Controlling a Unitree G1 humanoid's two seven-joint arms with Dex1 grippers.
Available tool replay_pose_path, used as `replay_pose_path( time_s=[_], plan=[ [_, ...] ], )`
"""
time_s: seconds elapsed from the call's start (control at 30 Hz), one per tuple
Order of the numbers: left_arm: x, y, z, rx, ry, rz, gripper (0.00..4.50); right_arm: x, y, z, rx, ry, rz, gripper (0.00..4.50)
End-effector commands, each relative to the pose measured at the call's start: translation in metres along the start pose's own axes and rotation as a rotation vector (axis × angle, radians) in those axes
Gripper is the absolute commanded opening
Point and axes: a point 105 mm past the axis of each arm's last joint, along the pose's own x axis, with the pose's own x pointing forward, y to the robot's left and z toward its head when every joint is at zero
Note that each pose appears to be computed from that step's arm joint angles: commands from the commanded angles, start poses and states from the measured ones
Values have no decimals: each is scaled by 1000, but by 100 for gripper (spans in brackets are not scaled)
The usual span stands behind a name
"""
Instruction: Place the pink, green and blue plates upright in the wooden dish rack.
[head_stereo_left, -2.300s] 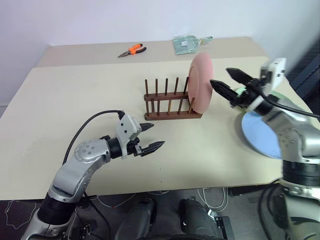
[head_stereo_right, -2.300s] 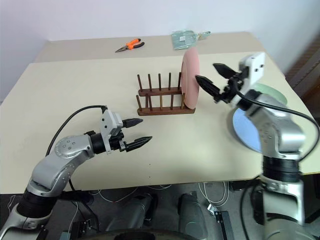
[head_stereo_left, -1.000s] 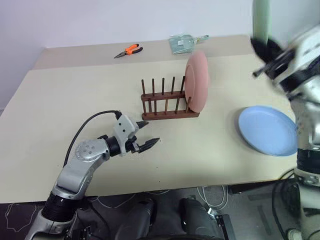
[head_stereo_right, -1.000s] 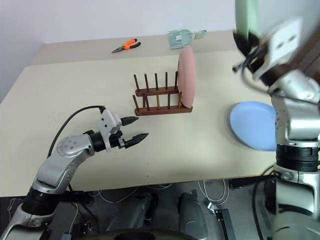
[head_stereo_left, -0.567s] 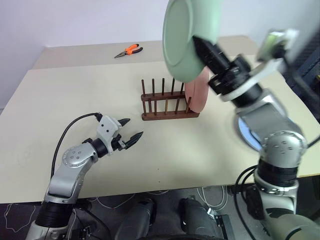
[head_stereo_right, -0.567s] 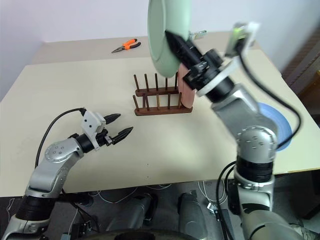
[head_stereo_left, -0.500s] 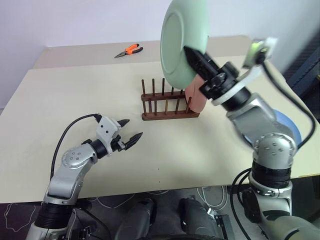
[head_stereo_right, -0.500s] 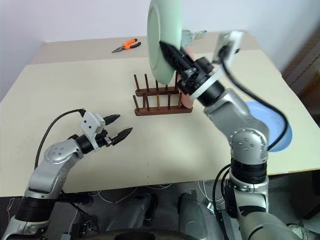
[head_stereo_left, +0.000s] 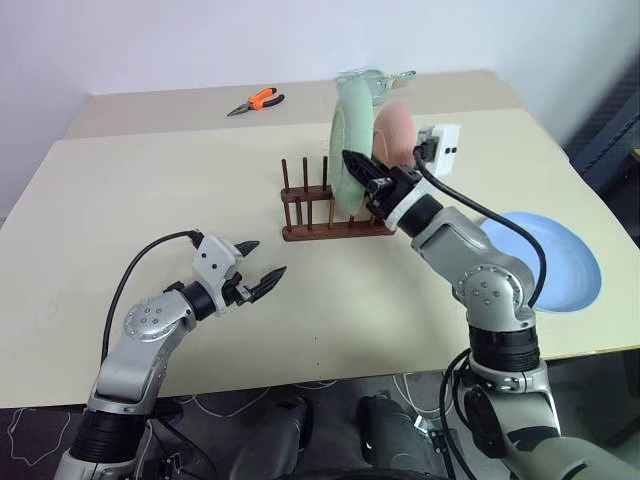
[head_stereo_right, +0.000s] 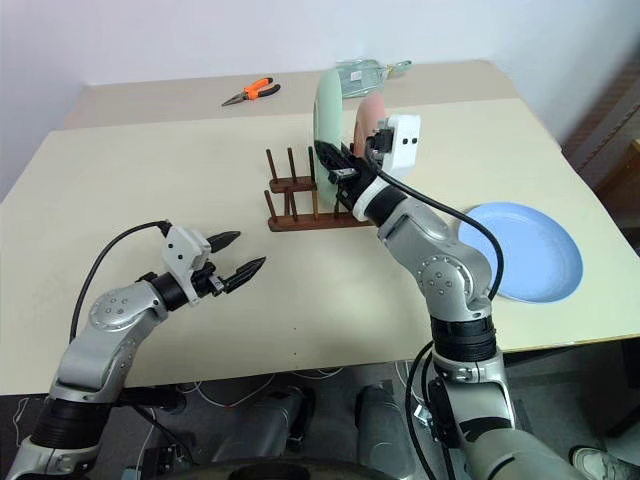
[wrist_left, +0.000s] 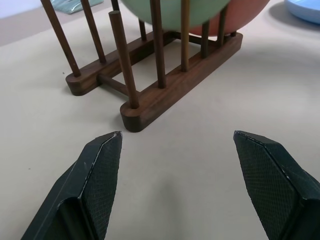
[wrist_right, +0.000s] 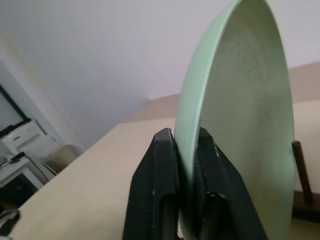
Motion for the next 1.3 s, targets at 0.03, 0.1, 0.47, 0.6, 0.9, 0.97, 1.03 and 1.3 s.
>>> replay_pose_path(
  time_s=[0.03, 0.1, 0.47, 0.6, 0.9, 0.97, 1.03, 1.3],
  plan=[
    [1, -4, 15, 21, -48, -19, 365, 3, 7, 15, -49, -47, 27, 207],
    [2, -5, 15, 20, -47, -23, 365, 3, 8, 19, -97, -56, 30, 308],
    [2, -15, 15, -2, -40, -58, 365, -46, -4, 123, -809, -199, 16, 357],
    [5, -18, 12, -1, -33, -87, 365, -81, -47, 130, -824, -90, -129, 357],
    [22, -26, 15, 10, -45, -169, 365, -169, -126, -6, -708, 475, -380, 357],
    [24, -29, 15, 9, -48, -183, 365, -178, -136, -23, -703, 530, -439, 357],
    [25, -31, 15, 9, -49, -191, 365, -182, -148, -29, -723, 558, -510, 357],
    [27, -34, 16, 13, -52, -203, 365, -182, -167, -31, -736, 579, -619, 36]
  ],
)
